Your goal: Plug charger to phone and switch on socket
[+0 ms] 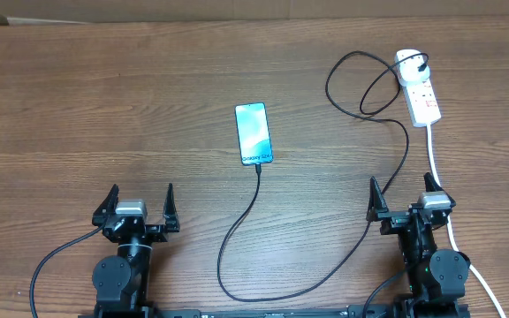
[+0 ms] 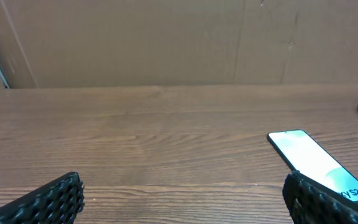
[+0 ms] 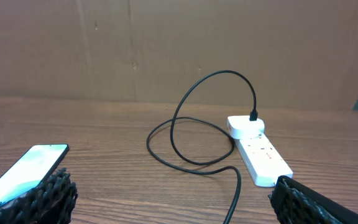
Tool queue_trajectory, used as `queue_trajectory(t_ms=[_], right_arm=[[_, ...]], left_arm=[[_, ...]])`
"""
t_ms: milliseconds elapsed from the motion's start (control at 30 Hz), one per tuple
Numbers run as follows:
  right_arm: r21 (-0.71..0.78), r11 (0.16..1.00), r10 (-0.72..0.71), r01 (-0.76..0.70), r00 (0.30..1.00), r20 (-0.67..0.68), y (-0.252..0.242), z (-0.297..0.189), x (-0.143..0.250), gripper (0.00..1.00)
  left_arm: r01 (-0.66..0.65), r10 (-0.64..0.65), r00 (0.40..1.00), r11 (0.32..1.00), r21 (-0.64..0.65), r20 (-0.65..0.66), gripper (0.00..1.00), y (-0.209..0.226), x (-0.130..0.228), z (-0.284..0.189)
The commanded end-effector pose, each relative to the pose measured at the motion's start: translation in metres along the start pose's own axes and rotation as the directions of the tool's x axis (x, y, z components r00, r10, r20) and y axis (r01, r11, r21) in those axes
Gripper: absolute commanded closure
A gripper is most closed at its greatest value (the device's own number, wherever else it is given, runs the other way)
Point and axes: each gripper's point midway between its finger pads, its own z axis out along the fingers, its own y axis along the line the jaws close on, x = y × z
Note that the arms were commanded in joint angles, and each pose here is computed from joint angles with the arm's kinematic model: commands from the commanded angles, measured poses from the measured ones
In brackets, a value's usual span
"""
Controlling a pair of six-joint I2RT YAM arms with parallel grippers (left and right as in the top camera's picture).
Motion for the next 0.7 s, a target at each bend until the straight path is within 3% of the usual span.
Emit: queue_trajectory(t_ms=[0, 667], right_arm=[[0.002, 1.000, 0.005, -0.005, 1.000, 0.005, 0.0002, 0.0001, 0.0014, 0.00], [0.002, 1.000, 0.005, -0.005, 1.000, 0.005, 0.0002, 0.0001, 0.0014, 0.00]], left_arm=[[0.021, -0.021, 1.000, 1.000, -0.005, 0.004, 0.01, 0.0007, 0.0001, -0.0003], [0.057, -0.057, 0.998, 0.998, 0.000, 0.008, 0.00, -0.0001, -0.0008, -0.0003]])
